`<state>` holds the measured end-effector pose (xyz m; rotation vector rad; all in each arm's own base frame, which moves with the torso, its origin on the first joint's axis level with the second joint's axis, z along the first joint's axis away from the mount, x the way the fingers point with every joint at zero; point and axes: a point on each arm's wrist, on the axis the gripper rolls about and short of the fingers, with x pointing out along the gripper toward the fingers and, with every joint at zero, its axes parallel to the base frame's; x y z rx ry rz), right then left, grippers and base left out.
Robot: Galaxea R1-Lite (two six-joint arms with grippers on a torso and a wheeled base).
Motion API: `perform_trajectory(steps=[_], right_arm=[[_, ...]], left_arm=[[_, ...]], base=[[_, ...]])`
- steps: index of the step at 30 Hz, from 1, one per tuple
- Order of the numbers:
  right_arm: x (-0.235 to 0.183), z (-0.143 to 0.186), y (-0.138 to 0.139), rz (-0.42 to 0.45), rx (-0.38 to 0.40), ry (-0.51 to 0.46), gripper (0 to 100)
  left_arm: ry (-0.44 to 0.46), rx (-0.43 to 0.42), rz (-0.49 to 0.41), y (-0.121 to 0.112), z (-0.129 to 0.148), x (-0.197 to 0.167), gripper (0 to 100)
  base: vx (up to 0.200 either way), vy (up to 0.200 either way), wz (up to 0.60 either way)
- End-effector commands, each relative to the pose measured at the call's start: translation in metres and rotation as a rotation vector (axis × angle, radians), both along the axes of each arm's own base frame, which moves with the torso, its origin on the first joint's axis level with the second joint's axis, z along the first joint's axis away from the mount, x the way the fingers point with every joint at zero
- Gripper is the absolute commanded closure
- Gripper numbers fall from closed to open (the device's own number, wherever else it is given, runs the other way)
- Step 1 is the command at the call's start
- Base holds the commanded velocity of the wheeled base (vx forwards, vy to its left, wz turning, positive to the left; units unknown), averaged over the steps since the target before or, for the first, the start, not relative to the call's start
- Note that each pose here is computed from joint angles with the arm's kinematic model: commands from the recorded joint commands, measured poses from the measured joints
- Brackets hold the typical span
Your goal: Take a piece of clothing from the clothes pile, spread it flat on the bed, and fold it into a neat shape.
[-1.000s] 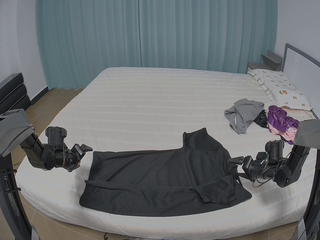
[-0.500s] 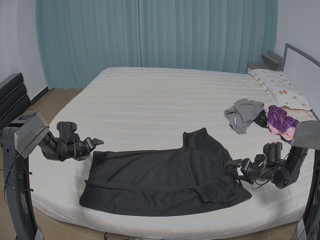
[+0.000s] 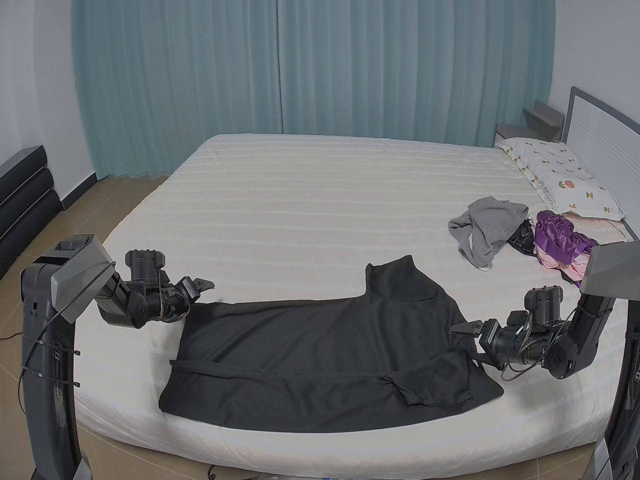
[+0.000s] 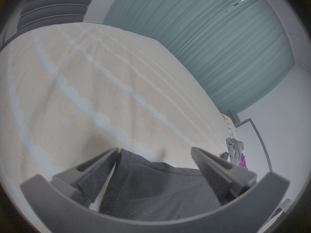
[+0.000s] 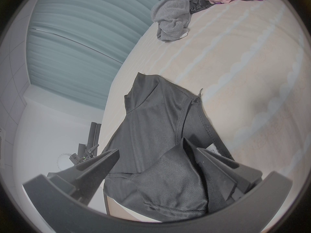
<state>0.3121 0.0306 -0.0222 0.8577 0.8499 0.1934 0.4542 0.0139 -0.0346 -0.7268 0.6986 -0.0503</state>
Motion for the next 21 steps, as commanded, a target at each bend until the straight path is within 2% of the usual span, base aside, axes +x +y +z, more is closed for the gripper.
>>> perform_trajectory(steps=[1,7,10,16,21], right_arm=[[0.0,-0.001,0.0,0.0,-0.001,0.001,0],[0.0,-0.002,0.003,0.006,-0.003,0.004,0],[0.002,-0.001,0.003,0.002,0.001,-0.007,0],[0.01,0.008,0.011,-0.027,-0.034,-0.116,0],[0.046,0.024,0.013,-0.074,-0.065,-0.23,0]], left_arm=[[0.009,-0.007,0.018,0.0,-0.003,0.0,100],[0.007,0.041,0.089,0.002,-0.007,-0.007,100],[-0.034,0.058,0.122,0.005,-0.007,-0.007,100],[-0.077,0.013,0.178,0.007,-0.003,-0.006,100],[-0.075,-0.032,0.209,0.008,0.0,-0.005,100]], base=[[0.0,0.0,0.0],[0.0,0.0,0.0],[0.0,0.0,0.0],[0.0,0.0,0.0],[0.0,0.0,0.0]])
